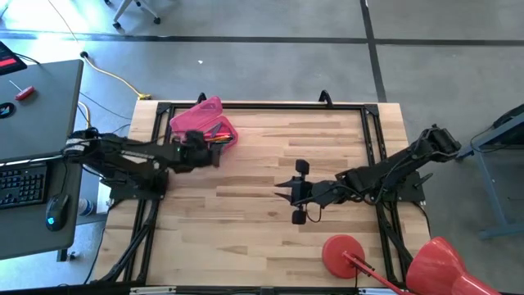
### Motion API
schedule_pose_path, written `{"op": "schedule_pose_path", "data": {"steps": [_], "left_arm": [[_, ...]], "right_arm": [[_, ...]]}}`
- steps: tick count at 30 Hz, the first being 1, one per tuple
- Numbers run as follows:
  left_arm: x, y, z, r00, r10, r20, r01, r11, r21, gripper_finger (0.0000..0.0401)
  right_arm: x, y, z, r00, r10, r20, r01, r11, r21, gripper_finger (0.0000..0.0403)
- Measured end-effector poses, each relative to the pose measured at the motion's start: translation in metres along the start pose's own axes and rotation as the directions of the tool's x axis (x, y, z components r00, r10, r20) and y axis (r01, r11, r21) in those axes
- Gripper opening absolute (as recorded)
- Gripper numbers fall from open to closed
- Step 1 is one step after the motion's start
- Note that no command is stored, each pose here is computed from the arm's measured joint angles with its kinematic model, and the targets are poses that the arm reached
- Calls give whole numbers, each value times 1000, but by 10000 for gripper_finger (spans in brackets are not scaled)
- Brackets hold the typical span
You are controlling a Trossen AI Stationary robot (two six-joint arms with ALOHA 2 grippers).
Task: Pick & place school supplies into a supply box
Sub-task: Put the light green crayon into the supply box, then close the supply box
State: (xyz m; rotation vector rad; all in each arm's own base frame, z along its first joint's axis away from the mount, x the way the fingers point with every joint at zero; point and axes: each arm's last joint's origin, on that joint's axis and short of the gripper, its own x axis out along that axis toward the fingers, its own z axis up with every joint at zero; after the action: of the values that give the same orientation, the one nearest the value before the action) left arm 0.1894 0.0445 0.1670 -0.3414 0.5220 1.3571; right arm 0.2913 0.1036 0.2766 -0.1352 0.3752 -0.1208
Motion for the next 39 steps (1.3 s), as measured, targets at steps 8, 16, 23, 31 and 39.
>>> {"op": "schedule_pose_path", "data": {"steps": [8,16,23,31,39], "left_arm": [[37,8,14,992,52,-113,-53,999,-7,94],[46,10,15,981,27,-190,-8,995,100,119],[18,10,63,994,-48,-101,62,987,150,112],[-49,31,142,992,-73,100,52,979,198,83],[-54,53,144,998,51,42,-57,983,172,25]], "right_arm": [[0,-2,-2,998,-63,-19,63,998,-15,78],[6,-18,-2,983,-183,-21,181,981,-68,78],[36,-48,-6,999,-34,-22,33,998,-60,78],[69,-92,-9,949,-309,66,308,951,22,78],[129,-110,-57,988,-138,64,122,972,200,53]]}}
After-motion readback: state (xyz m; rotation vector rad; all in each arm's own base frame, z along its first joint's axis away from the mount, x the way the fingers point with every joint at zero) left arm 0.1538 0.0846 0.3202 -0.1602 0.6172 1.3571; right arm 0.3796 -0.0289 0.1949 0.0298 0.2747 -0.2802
